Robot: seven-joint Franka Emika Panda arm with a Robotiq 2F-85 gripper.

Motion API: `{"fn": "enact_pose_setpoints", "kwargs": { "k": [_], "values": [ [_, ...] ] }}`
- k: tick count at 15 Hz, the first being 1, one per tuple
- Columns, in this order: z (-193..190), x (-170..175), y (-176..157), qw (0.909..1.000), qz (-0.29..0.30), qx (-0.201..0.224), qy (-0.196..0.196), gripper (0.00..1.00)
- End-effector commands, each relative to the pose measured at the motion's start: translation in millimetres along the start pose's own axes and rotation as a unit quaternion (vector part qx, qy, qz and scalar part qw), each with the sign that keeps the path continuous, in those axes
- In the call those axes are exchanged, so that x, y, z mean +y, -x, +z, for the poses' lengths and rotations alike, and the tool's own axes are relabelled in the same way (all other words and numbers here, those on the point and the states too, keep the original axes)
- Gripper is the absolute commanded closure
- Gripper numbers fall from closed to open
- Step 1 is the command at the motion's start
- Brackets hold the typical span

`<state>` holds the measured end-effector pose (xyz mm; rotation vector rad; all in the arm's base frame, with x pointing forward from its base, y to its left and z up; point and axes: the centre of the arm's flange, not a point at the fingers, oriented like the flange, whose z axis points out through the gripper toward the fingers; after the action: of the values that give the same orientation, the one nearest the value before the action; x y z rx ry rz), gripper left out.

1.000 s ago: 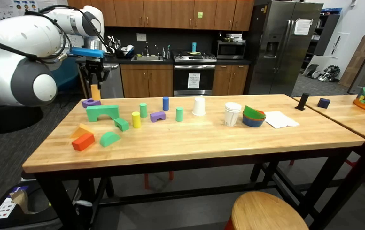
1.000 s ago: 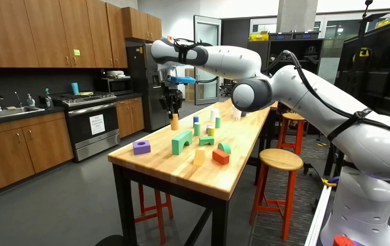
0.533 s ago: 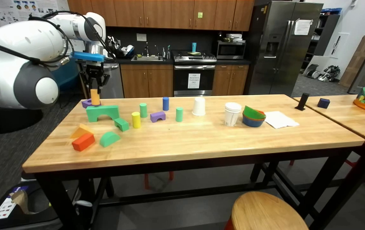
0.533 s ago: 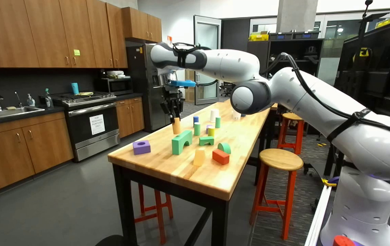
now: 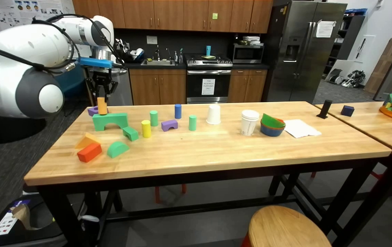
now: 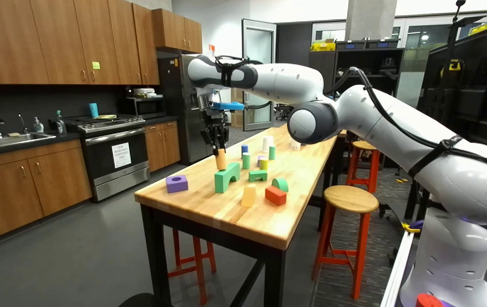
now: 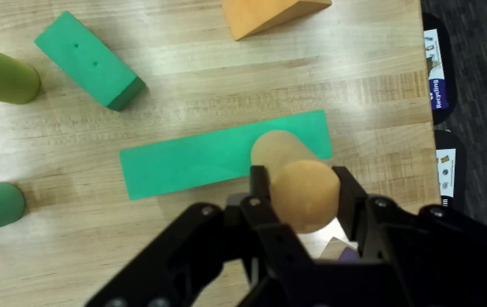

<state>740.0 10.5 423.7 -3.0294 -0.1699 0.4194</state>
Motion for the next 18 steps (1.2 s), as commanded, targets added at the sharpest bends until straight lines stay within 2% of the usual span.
{"fn": "enact_pose_setpoints", "kwargs": {
  "k": [1, 13, 18],
  "values": [
    [35.9, -6.6, 65.5, 1.0000, 0.006, 0.006, -0.003, 0.85],
    [28.9, -12.4, 72.2, 0.9997, -0.011, -0.010, -0.018, 0.85],
    [27.3, -12.0, 72.8, 0.9999, 0.001, 0.009, -0.011, 0.85]
  ]
}}
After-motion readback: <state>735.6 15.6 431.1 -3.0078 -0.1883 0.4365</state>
